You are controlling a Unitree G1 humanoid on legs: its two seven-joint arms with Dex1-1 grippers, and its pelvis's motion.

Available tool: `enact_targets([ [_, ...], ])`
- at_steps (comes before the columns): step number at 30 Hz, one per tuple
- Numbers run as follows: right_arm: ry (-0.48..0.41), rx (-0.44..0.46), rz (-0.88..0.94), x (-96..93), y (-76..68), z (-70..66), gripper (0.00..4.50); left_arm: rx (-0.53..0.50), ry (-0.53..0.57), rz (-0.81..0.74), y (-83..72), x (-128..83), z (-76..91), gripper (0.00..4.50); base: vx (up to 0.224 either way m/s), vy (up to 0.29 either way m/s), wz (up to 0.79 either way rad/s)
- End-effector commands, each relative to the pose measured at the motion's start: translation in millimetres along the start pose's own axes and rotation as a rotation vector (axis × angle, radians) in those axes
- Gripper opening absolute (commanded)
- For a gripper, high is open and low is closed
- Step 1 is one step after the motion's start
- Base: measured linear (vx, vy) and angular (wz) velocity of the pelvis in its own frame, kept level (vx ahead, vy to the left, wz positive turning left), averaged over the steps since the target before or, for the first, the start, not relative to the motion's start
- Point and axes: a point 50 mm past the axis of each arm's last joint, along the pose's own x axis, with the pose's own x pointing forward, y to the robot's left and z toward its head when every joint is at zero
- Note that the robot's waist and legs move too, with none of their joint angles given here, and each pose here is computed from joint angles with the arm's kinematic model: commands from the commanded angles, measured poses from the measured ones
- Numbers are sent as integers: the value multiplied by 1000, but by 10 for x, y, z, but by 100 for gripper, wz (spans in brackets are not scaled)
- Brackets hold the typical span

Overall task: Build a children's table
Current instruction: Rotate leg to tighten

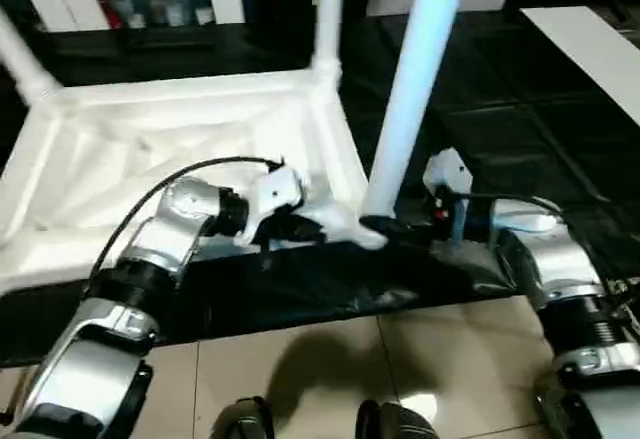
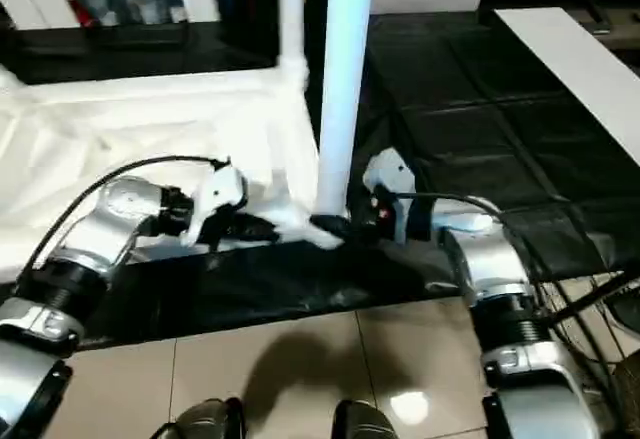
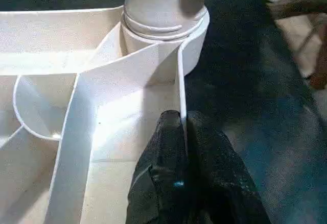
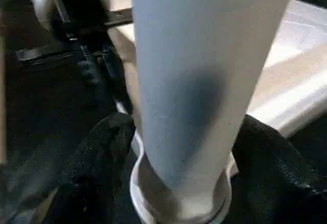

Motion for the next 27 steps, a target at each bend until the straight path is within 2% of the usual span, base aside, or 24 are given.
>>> enact_targets([
  [1, 23, 5, 86, -44, 10, -2, 306, 47, 7, -81, -54, -27, 19, 0, 0, 0, 0],
  [5, 43, 13, 139, -39, 19, -28, 285, 62, 8, -158, -108, -55, 19, 0, 0, 0, 0],
  [7, 48, 15, 178, -31, 36, -30, 246, 67, 8, -186, -127, -57, 21, 0, 0, 0, 0],
  [10, 49, 21, 214, -23, 56, -32, 240, 72, 11, -201, -139, -54, 18, 0, 0, 0, 0],
  [12, 50, 23, 225, -22, 61, -33, 211, 73, 11, -204, -141, -53, 17, 0, 0, 0, 0],
  [22, 41, 28, 280, -7, 101, -35, 194, 76, 9, -226, -172, -28, 10, 0, 0, 0, 0],
  [27, 26, 46, 275, 15, 162, -65, 194, 56, -5, -161, -135, 1, 14, 0, 0, 0, 0],
])
